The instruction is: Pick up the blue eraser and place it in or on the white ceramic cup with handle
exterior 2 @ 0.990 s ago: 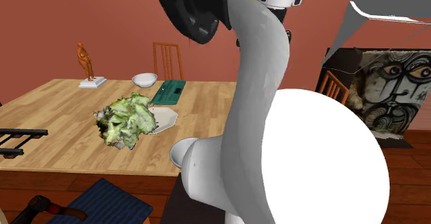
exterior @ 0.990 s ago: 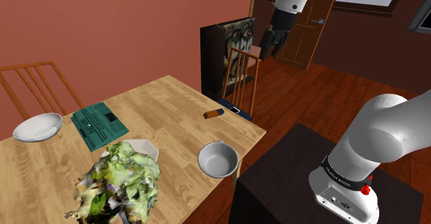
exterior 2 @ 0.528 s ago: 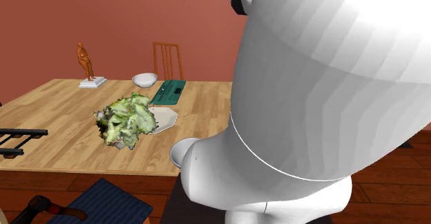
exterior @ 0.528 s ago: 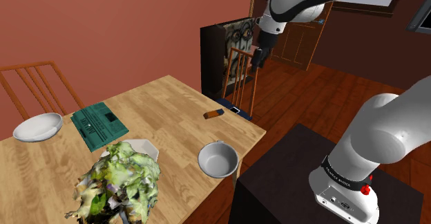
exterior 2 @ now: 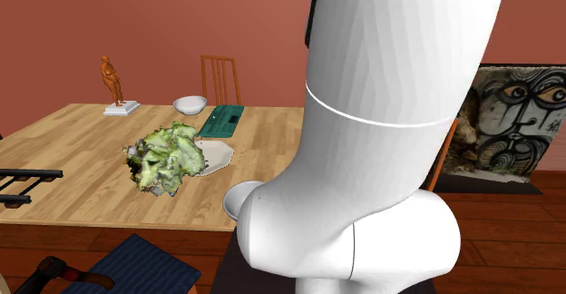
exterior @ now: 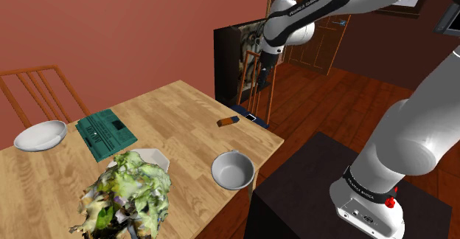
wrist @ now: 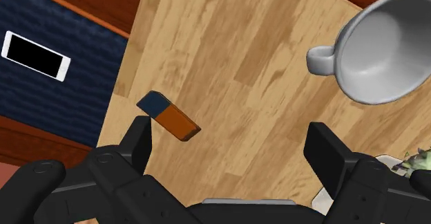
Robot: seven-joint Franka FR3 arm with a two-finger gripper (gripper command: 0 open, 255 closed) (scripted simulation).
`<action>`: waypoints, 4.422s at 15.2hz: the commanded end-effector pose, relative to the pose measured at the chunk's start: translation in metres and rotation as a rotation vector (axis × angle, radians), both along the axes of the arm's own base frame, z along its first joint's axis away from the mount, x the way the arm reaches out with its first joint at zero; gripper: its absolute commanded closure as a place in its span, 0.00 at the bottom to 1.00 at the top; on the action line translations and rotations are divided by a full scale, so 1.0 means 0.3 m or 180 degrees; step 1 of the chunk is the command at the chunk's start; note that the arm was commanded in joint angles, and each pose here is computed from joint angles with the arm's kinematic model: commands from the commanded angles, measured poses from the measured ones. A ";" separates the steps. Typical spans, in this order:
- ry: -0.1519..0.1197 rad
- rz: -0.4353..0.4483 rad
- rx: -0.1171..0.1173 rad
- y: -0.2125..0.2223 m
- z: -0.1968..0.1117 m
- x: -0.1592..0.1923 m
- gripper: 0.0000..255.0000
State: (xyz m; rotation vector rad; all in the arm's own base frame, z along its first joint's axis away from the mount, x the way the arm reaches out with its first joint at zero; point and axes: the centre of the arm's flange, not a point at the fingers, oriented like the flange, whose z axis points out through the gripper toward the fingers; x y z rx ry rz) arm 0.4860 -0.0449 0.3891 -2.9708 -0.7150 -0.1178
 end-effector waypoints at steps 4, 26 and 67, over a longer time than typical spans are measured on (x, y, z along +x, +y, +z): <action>0.0017 0.0422 -0.0077 0.003 -0.184 0.135 0.00; 0.0096 0.2065 -0.0372 0.143 -0.941 0.640 0.00; 0.0096 0.2065 -0.0372 0.142 -0.740 0.640 1.00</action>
